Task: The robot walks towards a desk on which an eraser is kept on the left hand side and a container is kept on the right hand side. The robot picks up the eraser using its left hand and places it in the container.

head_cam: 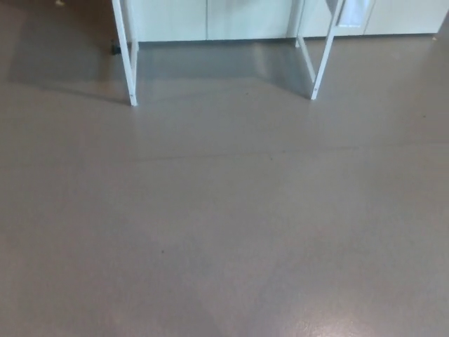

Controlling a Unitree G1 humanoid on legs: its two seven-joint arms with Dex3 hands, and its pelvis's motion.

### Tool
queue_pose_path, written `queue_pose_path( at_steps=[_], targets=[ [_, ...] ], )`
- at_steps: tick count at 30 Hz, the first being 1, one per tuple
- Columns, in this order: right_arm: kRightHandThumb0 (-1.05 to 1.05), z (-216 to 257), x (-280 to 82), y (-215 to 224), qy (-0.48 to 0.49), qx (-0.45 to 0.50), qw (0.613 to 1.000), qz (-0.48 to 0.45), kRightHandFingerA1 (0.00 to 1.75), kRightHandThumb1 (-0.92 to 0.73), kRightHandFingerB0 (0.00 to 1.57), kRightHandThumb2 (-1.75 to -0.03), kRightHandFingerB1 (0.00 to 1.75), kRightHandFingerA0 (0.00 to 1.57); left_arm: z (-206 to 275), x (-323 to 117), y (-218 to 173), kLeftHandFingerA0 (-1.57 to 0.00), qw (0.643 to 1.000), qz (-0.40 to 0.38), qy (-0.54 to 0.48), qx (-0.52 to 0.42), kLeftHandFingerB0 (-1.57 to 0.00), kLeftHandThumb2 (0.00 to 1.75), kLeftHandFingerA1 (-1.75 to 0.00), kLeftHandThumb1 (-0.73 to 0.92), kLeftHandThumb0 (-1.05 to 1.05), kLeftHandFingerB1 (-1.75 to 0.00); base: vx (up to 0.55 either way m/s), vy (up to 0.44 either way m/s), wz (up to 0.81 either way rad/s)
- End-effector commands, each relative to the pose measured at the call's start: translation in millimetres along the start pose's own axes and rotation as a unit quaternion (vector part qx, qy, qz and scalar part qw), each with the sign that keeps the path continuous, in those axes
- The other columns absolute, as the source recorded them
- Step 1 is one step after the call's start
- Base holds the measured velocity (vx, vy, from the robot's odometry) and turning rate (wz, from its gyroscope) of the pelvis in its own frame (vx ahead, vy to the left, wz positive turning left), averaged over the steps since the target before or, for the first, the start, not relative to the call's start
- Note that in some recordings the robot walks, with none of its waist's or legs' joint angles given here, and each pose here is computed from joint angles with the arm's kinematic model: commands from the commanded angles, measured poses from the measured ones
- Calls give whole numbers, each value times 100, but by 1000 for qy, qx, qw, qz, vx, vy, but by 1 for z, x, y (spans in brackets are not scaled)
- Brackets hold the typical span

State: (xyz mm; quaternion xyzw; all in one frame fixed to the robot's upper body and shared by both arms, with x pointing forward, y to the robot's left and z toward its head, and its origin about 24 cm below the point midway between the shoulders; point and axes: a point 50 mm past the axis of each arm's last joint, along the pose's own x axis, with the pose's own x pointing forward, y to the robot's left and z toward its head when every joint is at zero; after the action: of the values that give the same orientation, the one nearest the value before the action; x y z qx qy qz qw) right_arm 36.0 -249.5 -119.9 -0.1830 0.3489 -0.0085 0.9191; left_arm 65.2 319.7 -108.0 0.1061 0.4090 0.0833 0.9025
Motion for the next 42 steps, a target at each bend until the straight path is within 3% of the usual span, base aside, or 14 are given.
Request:
queue_pose_path(
  at_steps=[1,7,8,10,11,26,27,28,31,32,33,36,37,42],
  targets=[
    [-36,3,1,-8,-15,-12,1000,-14,46,-56,48,-57,39,64,5,0,0,-39,1000,-2,-21,17,-23,95,-109,30,-50,-77,139,107,0],
    [-36,22,19,-9,-36,-19,999,-19,45,-57,47,-57,39,64,25,11,1,-36,999,6,-46,-2,-23,102,-115,27,-44,-82,127,-10,9],
    [-44,23,21,-10,-37,-19,999,-19,55,-47,41,-77,50,56,27,12,1,-36,999,6,-49,-2,-22,102,-115,27,-44,-82,91,-123,13],
    [-43,26,24,-11,-39,-12,999,-21,56,-47,42,-76,50,56,30,15,1,-37,999,6,-49,-2,-22,100,-114,29,-45,-80,56,-167,14],
    [-32,26,24,-11,-43,-13,999,-26,44,-57,49,-57,40,65,31,15,0,-42,999,12,-49,3,-25,99,-110,30,-45,-78,127,-227,26],
    [-29,21,25,-12,-32,-14,999,-27,44,-59,50,-58,40,67,30,16,-1,-40,999,11,-44,-1,-25,102,-113,30,-44,-81,98,13,-1],
    [-29,22,25,-12,-33,-10,999,-27,45,-59,51,-58,40,67,30,16,-1,-52,999,9,-45,-1,-25,102,-85,30,-40,-66,169,187,16],
    [-30,21,25,-12,-33,-6,999,-27,45,-59,50,-58,40,67,30,16,0,-39,999,9,-43,-1,-23,99,-112,34,-45,-78,119,218,30],
    [-30,22,24,-13,-32,1,999,-29,46,-59,50,-58,40,68,30,17,0,-53,999,9,-39,-1,-25,101,-85,30,-40,-65,103,182,-8],
    [-29,23,26,-13,-34,6,999,-29,47,-59,50,-58,40,68,31,18,0,-53,999,10,-40,-1,-26,101,-85,30,-39,-66,124,55,6],
    [-29,23,26,-13,-34,7,999,-29,46,-59,50,-58,40,67,32,18,0,-40,999,11,-41,-1,-25,100,-112,32,-43,-78,83,63,6],
    [-29,25,27,-14,-37,1,999,-27,46,-60,50,-58,40,66,32,19,0,-55,999,11,-42,-6,-27,101,-86,29,-39,-67,63,-6,6],
    [-29,24,27,-14,-37,0,999,-28,45,-60,50,-58,40,67,32,19,0,-41,999,11,-44,0,-25,99,-111,33,-45,-78,78,-56,8],
    [-30,25,27,-14,-41,-10,999,-27,45,-60,50,-57,40,67,34,18,0,-42,999,12,-49,8,-26,99,-111,33,-46,-79,88,-163,12]
  ],
)
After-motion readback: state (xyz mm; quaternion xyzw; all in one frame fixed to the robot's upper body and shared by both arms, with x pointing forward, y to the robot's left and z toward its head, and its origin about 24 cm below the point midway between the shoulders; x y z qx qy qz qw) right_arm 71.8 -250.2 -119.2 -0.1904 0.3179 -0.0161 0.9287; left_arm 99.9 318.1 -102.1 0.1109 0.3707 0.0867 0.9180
